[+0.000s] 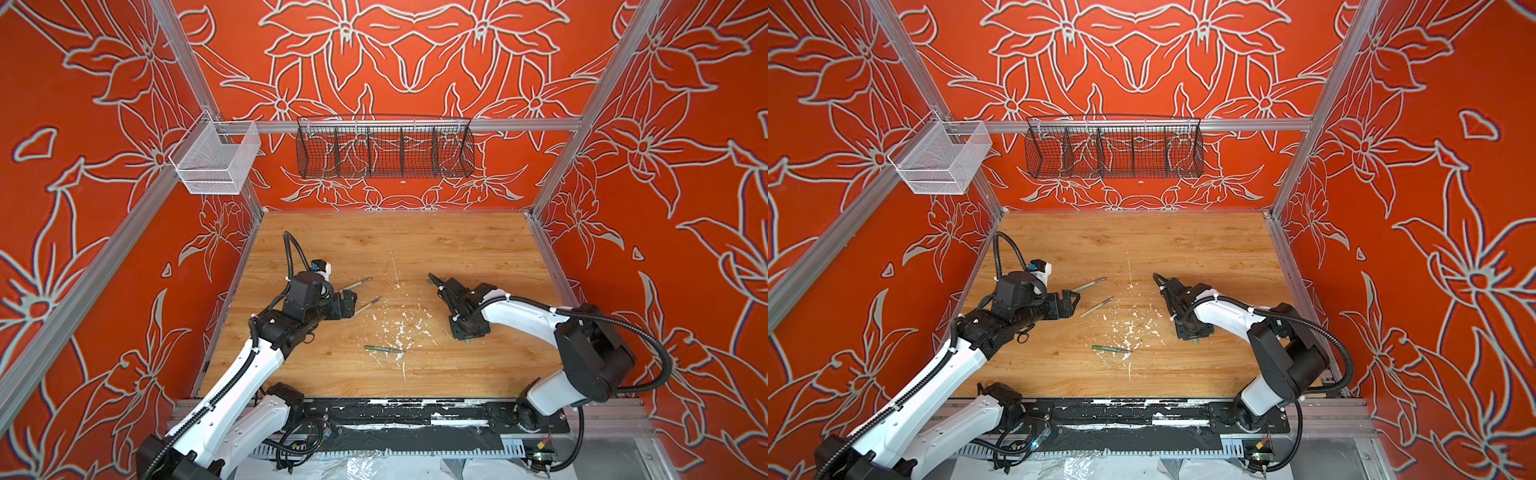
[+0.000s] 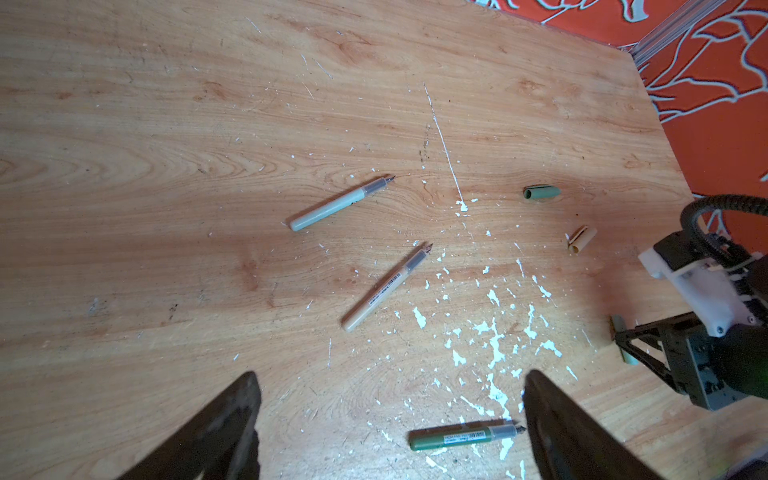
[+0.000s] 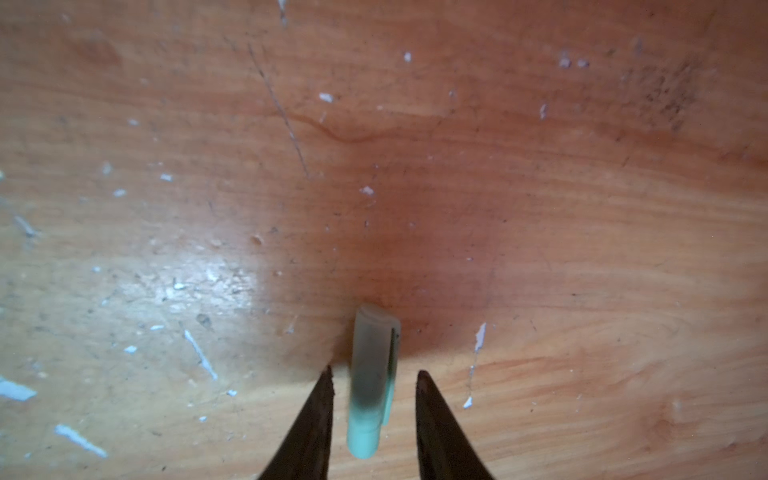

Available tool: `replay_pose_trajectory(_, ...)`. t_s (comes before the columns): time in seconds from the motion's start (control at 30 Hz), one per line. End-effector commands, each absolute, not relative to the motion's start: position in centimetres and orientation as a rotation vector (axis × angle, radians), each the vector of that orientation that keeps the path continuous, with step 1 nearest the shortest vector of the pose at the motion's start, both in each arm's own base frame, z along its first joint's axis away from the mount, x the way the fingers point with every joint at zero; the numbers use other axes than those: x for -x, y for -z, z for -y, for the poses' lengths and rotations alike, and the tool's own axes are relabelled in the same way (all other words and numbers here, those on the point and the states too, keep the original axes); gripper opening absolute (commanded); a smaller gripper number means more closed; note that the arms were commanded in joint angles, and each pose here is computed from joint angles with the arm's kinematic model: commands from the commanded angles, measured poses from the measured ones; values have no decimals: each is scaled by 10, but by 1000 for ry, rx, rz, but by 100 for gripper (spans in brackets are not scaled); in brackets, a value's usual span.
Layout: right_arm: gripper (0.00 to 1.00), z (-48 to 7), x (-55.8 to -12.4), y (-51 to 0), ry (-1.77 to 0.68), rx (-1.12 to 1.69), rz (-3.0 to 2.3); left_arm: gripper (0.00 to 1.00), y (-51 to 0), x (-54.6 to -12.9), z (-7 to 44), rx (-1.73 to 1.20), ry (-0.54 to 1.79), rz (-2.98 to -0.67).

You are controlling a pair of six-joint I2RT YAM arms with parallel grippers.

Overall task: Insert the pens into the pen caps
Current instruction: 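Lower the right gripper over the pale green cap and close on it, then lift the pale green cap upright with the right gripper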

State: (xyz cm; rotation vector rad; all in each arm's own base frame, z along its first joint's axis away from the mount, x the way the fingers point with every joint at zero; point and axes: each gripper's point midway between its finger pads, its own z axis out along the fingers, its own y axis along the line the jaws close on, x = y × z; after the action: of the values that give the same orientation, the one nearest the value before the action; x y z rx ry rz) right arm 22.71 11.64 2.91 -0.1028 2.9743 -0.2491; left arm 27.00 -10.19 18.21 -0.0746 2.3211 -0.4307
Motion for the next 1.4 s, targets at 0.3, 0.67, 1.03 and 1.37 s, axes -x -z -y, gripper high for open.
replay_pose_trajectory(0.3,27,-117,-238,-24,327,144,-2963,97,-184,-270,99,77,406,-2315)
replay_pose_trajectory(0.67,19,-119,-236,-18,315,167,-2977,97,-185,-270,100,73,407,-2313)
replay_pose_trajectory(1.03,20,-116,-228,-17,322,213,-3008,97,-183,-270,102,64,415,-2320)
replay_pose_trajectory(1.37,22,-110,-224,-15,391,233,-3037,97,-179,-271,102,63,412,-2334)
